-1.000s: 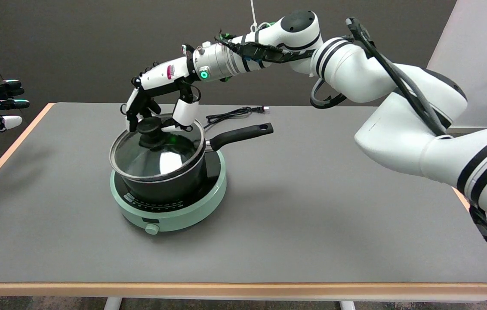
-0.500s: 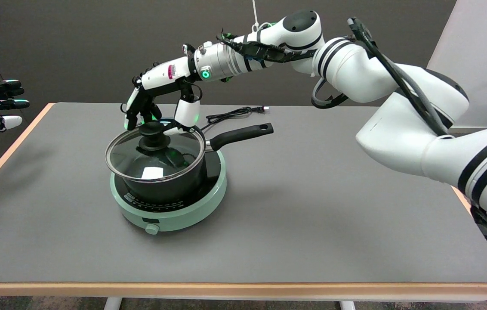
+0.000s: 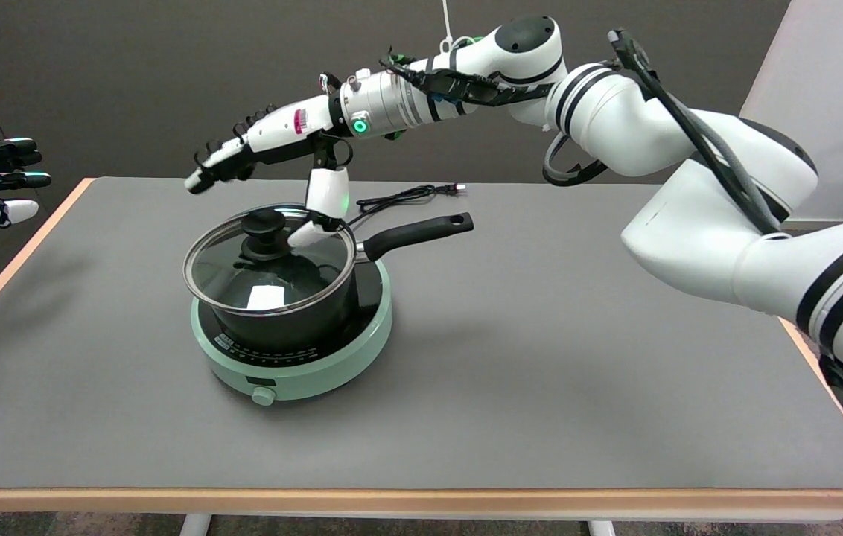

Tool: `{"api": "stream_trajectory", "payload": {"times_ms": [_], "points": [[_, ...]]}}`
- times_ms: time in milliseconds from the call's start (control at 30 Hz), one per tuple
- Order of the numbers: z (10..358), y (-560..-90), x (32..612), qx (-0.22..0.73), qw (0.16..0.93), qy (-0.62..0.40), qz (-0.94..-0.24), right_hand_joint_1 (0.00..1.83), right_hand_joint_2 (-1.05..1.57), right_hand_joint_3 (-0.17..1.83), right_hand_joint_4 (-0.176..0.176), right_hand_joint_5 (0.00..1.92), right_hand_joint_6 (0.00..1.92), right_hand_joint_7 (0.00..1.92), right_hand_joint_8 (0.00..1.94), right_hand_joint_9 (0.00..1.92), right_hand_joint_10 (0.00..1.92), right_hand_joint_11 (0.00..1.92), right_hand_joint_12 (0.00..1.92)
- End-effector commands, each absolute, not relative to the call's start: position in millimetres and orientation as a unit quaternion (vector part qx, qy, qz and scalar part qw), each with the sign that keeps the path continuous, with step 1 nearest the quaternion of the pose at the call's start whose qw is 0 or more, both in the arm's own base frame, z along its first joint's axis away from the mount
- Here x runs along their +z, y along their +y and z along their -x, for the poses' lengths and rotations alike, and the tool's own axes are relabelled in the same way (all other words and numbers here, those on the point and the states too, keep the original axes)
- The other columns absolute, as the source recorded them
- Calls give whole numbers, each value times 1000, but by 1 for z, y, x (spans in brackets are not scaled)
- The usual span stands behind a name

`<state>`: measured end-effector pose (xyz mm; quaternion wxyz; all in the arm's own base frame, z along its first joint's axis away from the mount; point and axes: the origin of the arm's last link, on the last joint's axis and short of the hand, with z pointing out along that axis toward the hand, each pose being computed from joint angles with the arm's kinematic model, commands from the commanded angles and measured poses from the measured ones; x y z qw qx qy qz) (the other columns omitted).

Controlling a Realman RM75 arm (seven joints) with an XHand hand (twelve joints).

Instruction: Place the pot lid onto the soup pot.

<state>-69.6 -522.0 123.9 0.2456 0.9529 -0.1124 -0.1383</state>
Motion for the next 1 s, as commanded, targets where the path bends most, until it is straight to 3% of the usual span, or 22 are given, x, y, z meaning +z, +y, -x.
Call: {"api": "stream_trajectory", "payload": {"times_ms": [33,133,300,700,1000], "points": [[57,-511,119,-121,213,-124,-962,806,318,825,40,13,74,-1,-1,-1,85,102,567],[53,-509,116,-110,208,-127,-963,757,308,753,6,-1,-1,-1,-1,-1,-1,76,503],[51,-510,109,-100,212,-123,-964,732,375,624,2,-1,-1,-1,-1,-1,-1,85,463],[64,-532,99,-67,294,-124,-945,773,413,701,-9,-1,-1,-1,-1,-1,-1,74,471],[74,-535,91,-40,302,-159,-939,777,360,796,-11,-1,6,-1,-1,-1,-1,70,495]]}}
